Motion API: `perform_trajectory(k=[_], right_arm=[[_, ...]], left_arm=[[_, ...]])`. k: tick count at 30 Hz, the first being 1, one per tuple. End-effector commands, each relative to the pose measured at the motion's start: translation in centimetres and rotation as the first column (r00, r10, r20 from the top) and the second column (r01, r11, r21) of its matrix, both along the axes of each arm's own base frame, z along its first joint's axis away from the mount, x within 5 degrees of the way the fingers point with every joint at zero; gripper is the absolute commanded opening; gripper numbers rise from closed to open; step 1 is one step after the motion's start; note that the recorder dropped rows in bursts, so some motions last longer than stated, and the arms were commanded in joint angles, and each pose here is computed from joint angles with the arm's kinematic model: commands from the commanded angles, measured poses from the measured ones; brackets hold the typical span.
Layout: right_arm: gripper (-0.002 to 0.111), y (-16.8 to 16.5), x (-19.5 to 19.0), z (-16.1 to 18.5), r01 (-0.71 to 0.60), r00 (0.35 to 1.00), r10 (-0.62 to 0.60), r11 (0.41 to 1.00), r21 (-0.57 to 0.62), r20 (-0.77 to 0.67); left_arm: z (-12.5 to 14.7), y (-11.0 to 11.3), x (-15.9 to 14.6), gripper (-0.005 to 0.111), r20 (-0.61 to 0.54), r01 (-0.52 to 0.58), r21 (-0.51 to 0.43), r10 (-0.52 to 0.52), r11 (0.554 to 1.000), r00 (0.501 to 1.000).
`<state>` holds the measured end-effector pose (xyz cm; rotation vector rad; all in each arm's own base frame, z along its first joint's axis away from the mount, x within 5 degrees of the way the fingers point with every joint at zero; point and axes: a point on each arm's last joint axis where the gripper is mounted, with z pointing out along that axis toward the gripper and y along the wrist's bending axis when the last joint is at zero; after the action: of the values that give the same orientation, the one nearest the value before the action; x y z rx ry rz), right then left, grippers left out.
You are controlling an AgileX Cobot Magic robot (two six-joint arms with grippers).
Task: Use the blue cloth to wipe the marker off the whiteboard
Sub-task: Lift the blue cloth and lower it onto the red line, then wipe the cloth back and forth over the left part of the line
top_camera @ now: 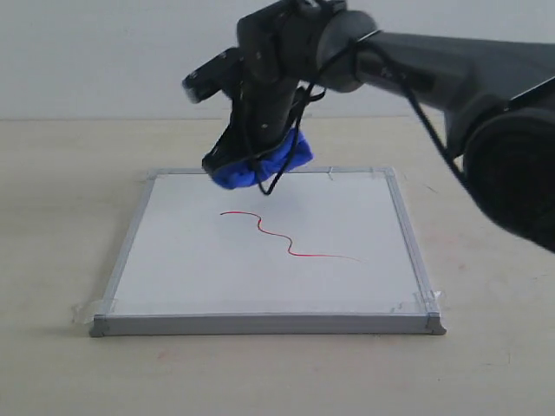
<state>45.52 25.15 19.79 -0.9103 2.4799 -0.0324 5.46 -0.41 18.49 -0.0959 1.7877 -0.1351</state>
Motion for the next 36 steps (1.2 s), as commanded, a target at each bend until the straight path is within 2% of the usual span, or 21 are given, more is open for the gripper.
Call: perform_trajectory(k=[1,7,10,14,17,21,25,29,32,36], right_arm=[[0.0,3.5,-1.7,-3.8,-0.073,0.995,0.071,0.997,-0.027,-0.077],[0.0,7.3,-4.3,-6.5,-0.152,0.98,0.147,0.988,-0.023,-0.136],[0.0,7.2,-4.1,-6.6,-0.147,0.984,0.139,0.987,-0.064,-0.109],[0.0,3.7,-2.0,-6.4,0.009,0.999,-0.02,0.981,-0.194,-0.051],[0.0,-0.6,-0.1,-6.8,0.107,0.988,-0.132,0.959,-0.262,-0.08],[0.0,-6.1,1.9,-7.0,0.259,0.945,-0.303,0.925,-0.278,-0.125],[0.0,-7.8,2.0,-7.2,0.313,0.907,-0.365,0.918,-0.243,-0.211],[0.0,-5.0,1.2,-7.4,0.25,0.917,-0.27,0.963,-0.106,-0.294],[0.0,-0.7,-0.1,-7.3,0.136,0.947,-0.122,0.99,0.027,-0.298],[0.0,5.6,-2.9,-6.9,-0.05,0.966,0.089,0.985,0.163,-0.243]], left_arm=[[0.3,0.0,0.0,0.004,0.021,-0.004,0.007,0.004,1.0,1.0],[0.3,0.0,0.0,0.004,0.021,-0.004,0.007,0.004,1.0,1.0],[0.3,0.0,0.0,0.004,0.021,-0.004,0.007,0.004,1.0,1.0],[0.3,0.0,0.0,0.004,0.021,-0.004,0.007,0.004,1.0,1.0],[0.3,0.0,0.0,0.004,0.021,-0.004,0.007,0.004,1.0,1.0],[0.3,0.0,0.0,0.004,0.021,-0.004,0.007,0.004,1.0,1.0],[0.3,0.0,0.0,0.004,0.021,-0.004,0.007,0.004,1.0,1.0],[0.3,0.0,0.0,0.004,0.021,-0.004,0.007,0.004,1.0,1.0],[0.3,0.0,0.0,0.004,0.021,-0.004,0.007,0.004,1.0,1.0],[0.3,0.0,0.0,0.004,0.021,-0.004,0.007,0.004,1.0,1.0]])
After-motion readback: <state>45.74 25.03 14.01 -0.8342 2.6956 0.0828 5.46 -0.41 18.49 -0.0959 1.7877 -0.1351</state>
